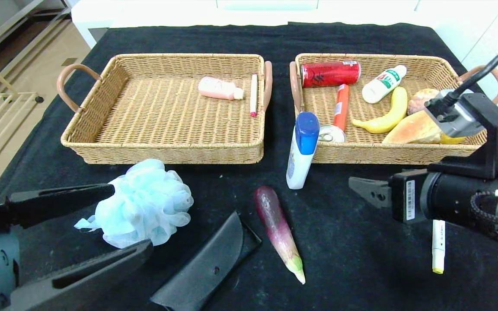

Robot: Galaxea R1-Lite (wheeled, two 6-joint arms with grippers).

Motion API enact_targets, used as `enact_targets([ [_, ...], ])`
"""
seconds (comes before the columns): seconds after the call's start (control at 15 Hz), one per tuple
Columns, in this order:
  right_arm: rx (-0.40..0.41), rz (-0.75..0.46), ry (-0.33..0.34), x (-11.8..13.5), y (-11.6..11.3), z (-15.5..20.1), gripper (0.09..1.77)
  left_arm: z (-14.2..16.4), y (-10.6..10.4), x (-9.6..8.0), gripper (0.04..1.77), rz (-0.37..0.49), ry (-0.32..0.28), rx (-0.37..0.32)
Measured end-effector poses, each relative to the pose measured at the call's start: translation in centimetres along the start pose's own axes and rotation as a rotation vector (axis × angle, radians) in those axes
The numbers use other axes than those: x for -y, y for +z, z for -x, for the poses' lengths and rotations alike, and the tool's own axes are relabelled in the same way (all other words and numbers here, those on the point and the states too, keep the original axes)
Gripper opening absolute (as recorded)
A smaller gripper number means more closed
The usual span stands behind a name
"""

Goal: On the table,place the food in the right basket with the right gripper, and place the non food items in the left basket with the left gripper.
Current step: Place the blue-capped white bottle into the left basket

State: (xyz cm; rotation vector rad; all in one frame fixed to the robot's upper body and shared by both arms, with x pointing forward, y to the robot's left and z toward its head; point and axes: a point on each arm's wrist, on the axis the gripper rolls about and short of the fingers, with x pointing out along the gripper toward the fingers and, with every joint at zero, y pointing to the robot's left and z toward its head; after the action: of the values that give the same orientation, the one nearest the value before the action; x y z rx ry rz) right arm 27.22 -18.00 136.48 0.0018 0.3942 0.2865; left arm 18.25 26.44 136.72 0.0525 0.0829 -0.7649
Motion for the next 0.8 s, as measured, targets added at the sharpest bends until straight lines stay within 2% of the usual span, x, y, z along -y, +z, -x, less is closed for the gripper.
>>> enact_targets([
  [0.13,0.025,0.021,0.061,-1.1,-1.6,0.1,1.68,0.1,0.1,0.0,1.72,0.001,0.004,-0.001],
  [0.27,-0.002,0.060,0.102,-1.9,-3.2,0.4,1.68,0.1,0.2,0.0,1.72,0.001,0.005,-0.001],
  [0.53,-0.034,0.108,0.157,-3.3,-4.8,0.8,1.69,0.1,0.2,0.0,1.72,0.001,0.006,0.001],
  [0.6,-0.026,0.112,0.170,-3.8,-5.1,0.6,1.70,0.1,0.2,0.0,1.72,0.001,0.006,0.001],
  [0.8,0.081,0.106,0.172,-5.7,-5.0,-0.8,1.70,0.2,0.2,0.0,1.72,0.000,0.006,0.002],
])
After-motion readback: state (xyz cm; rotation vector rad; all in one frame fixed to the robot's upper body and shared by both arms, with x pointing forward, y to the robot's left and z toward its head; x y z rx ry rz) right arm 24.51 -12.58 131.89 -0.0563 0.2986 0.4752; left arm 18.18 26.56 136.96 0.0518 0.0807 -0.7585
